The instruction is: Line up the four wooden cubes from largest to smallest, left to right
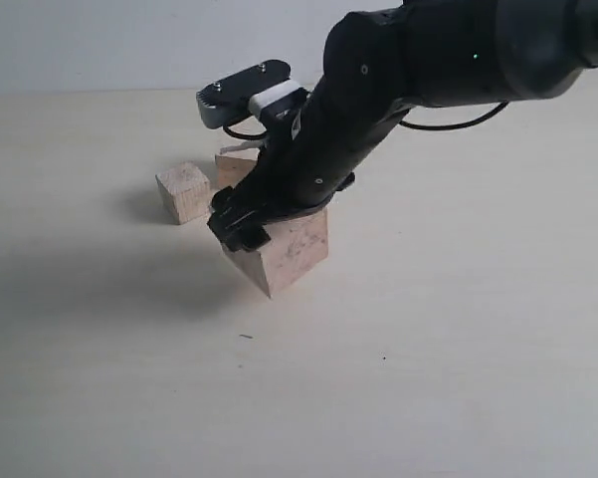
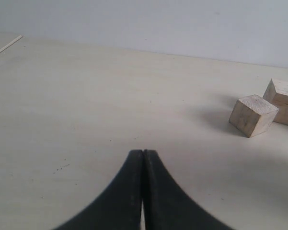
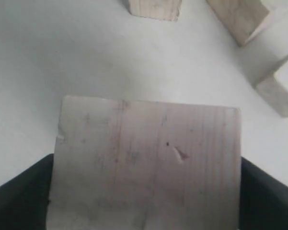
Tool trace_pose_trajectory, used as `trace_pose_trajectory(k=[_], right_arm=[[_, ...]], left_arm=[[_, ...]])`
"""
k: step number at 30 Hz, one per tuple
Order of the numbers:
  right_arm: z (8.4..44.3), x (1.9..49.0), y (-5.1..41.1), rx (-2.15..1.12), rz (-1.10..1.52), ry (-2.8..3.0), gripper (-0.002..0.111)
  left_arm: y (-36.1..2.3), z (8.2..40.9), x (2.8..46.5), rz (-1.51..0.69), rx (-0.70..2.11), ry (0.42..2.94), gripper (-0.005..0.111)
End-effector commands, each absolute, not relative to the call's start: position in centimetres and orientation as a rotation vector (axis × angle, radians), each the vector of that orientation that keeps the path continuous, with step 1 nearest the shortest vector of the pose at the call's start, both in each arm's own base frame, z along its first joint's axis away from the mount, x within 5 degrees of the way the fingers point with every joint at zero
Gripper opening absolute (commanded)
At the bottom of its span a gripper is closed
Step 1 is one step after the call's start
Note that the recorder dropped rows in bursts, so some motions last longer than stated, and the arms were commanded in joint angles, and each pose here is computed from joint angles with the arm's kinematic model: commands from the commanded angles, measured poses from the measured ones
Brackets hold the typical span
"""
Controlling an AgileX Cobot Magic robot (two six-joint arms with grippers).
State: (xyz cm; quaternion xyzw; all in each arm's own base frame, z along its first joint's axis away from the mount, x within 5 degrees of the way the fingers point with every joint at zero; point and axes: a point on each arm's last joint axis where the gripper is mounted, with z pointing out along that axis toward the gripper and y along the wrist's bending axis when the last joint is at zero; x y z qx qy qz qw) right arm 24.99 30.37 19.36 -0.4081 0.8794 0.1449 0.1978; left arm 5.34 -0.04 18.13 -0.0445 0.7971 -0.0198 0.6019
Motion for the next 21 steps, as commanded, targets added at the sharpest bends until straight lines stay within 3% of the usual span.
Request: trace_pose_trajectory(k=[1, 6, 10, 13, 16, 21], right_arm=[[23.0, 25.2, 30.5, -1.435, 0.324, 2.153, 0.0], [25.1, 26.5, 32.3, -1.678, 0.274, 1.957, 0.0], [24.8, 27.3, 34.1, -1.974, 0.309, 1.826, 0.0], [23.0, 28.6, 35.0, -2.137, 0.518, 1.658, 0.0], [20.3, 30.2, 34.5, -2.254, 0.49, 1.525, 0.0], [18.0, 30.4, 35.4, -2.22, 0.674, 1.472, 0.0]], left_arm=[[-0.1, 18.1, 5.3, -0.05, -0.101, 1.836, 0.0], [-0.1, 18.1, 5.3, -0.05, -0.101, 1.836, 0.0], [-0.1, 18.1, 5.3, -0.05, -0.101, 1.836, 0.0], [-0.1, 18.1, 5.3, -0.05, -0.101, 1.836, 0.0], [-0.1, 18.1, 5.3, -0.05, -0.101, 1.836, 0.0], [-0.1, 18.1, 5.3, -0.05, -0.101, 1.836, 0.0]])
